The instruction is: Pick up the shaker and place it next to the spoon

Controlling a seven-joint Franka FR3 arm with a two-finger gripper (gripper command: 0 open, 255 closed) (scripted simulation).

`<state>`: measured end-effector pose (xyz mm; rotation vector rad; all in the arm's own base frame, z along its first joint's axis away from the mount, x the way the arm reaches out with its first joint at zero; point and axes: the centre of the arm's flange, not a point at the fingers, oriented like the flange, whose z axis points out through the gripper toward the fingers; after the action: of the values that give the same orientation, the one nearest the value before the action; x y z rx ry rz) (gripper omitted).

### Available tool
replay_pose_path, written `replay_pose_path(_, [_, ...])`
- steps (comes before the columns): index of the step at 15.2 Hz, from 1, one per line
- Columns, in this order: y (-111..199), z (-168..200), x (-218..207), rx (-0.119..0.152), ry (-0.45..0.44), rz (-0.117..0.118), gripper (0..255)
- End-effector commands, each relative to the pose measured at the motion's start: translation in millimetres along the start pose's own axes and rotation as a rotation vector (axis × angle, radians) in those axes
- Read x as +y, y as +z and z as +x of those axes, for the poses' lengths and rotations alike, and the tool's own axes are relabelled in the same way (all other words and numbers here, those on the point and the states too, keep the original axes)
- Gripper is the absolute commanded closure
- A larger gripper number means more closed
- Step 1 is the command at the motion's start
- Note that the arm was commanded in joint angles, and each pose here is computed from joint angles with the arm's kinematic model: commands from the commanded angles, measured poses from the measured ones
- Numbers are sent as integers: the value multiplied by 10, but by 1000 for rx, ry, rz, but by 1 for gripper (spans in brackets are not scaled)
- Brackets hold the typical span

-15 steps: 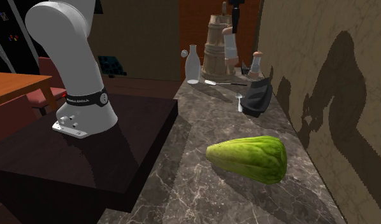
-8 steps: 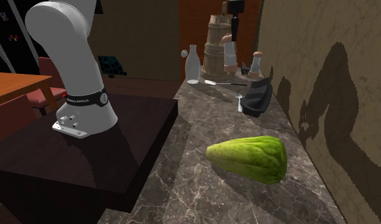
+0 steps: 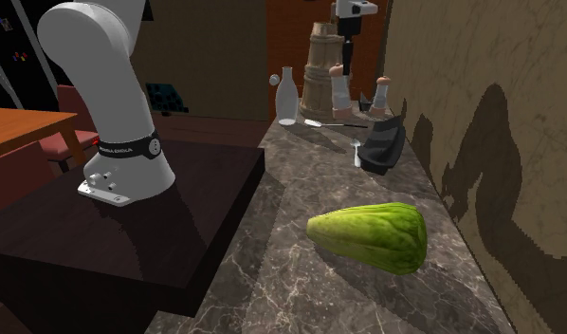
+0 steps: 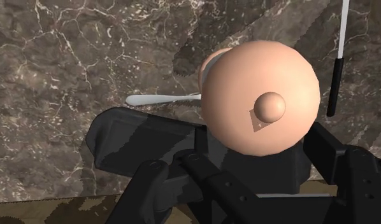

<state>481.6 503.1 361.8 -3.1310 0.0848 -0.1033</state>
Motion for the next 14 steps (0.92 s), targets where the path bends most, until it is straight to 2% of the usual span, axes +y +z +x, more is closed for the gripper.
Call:
replay_pose_path(1, [107, -5, -4, 0, 0, 1, 255])
replay_pose_path(14, [792, -50, 3, 0, 0, 1, 255])
